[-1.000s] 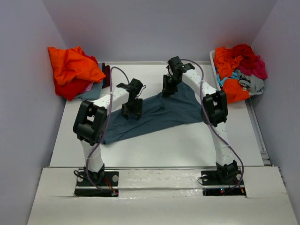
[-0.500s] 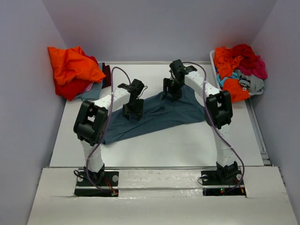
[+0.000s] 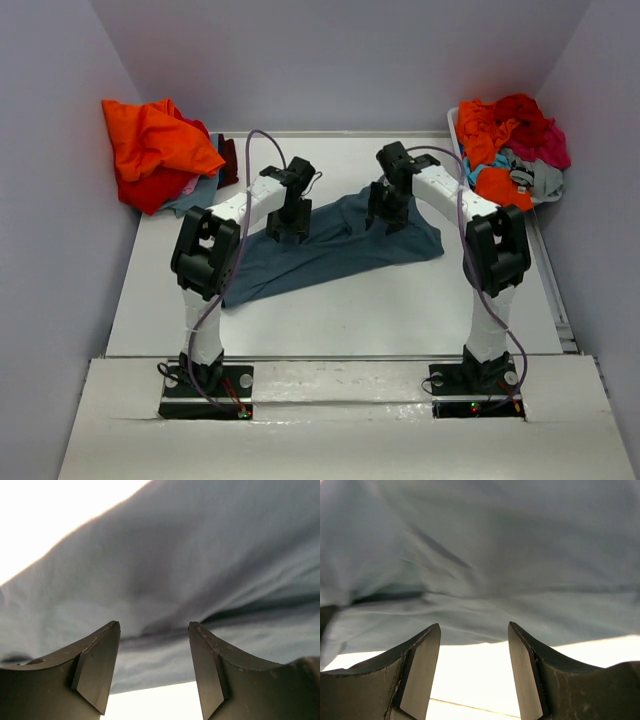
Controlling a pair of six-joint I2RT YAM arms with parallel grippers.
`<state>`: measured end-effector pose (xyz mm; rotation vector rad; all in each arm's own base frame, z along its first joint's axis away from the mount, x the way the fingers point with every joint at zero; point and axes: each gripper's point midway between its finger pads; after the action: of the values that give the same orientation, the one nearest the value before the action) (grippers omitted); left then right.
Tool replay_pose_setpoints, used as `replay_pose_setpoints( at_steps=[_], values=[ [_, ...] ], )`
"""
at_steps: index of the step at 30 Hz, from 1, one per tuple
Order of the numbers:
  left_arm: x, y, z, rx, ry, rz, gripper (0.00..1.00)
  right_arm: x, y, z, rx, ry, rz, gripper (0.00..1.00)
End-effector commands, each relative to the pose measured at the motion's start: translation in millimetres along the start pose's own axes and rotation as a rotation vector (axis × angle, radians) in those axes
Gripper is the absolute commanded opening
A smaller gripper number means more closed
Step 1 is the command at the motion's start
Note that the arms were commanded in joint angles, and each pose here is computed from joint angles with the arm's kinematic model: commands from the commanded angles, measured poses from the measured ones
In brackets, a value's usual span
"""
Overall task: Fold and stack the t-shirts
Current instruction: Fold the tshirt
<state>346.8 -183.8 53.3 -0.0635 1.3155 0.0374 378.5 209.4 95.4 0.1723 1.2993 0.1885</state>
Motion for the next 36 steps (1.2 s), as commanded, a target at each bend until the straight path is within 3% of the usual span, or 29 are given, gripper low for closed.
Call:
replay_pose_setpoints(
  at_steps=[1,18,36],
  values=[
    [-6,-7,20,0.013,-0.035,0.014,0.68,-12,-11,-13,0.054,-0.029,-0.055,0.62],
    [13,-13,39,0.024,-0.022,0.065,0.68,-14,-46,-53,0.227,-0.026,-0.199,0.61],
    [-8,2,20,0.010,-0.035,0.063,0.68,14,-90,-48,0.393,-0.035,-0.263,0.61]
  ],
)
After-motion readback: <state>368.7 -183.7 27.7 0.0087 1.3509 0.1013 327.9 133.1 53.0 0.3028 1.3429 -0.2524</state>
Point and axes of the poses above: each gripper's point midway between its finger pads, its own x axis out along the fingers, its own y axis along the line the jaws close on, z = x × y, and after that the axes turned 9 degrees about -x, right-handed
